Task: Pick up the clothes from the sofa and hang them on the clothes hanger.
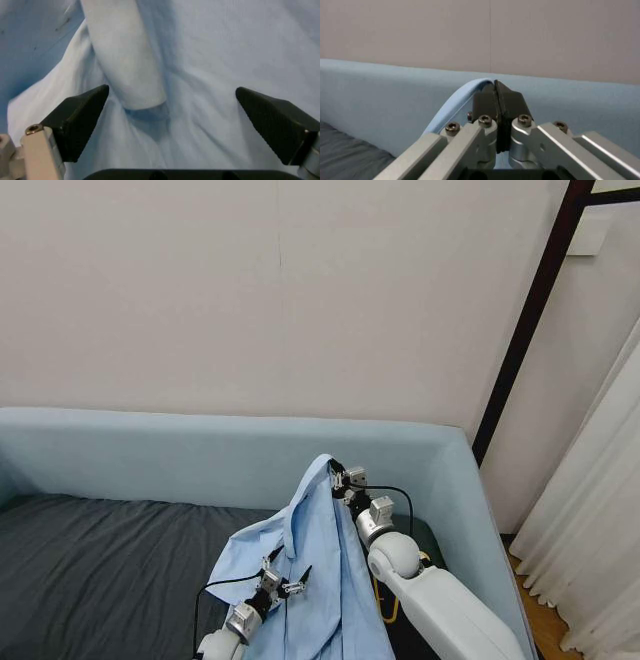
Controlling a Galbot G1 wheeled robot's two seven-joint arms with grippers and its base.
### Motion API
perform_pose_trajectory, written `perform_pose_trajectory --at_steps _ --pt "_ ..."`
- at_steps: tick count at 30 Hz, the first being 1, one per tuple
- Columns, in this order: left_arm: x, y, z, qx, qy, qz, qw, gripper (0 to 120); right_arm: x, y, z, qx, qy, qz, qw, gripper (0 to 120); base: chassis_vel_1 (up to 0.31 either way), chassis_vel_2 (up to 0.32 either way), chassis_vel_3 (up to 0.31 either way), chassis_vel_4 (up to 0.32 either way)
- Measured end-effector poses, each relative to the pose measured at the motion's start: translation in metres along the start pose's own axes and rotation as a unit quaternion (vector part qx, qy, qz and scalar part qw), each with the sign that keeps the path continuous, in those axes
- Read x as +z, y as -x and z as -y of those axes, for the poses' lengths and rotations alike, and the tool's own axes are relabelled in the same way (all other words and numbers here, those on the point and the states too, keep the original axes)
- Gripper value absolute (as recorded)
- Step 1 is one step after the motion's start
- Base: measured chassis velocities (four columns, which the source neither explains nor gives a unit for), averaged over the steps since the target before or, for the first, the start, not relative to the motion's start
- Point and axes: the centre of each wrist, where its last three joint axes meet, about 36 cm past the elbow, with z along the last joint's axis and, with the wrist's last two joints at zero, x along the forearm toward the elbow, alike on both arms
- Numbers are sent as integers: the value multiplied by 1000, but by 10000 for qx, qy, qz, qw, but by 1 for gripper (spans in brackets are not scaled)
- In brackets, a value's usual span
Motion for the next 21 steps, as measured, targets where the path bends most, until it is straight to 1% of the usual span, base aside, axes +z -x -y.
perform_pose_trajectory --at_steps 3,10,15,16,21 --pt "4 0 6 -198 -43 -90 9998 100 0 0 1 14 0 1 10000 0 0 0 0 0" --pt "6 3 7 -459 -66 -139 9988 98 -2 -2 0 8 20 20 10000 0 0 0 0 0" --pt "2 12 12 -641 -123 -67 9978 91 -3 -6 0 -1 24 30 10000 0 0 0 0 0" --pt "0 14 13 -671 -135 -36 9977 88 -3 -6 1 1 23 31 10000 0 0 0 0 0" --pt "-5 16 11 -724 -108 65 9973 86 -3 -11 4 13 14 28 10000 0 0 0 0 0"
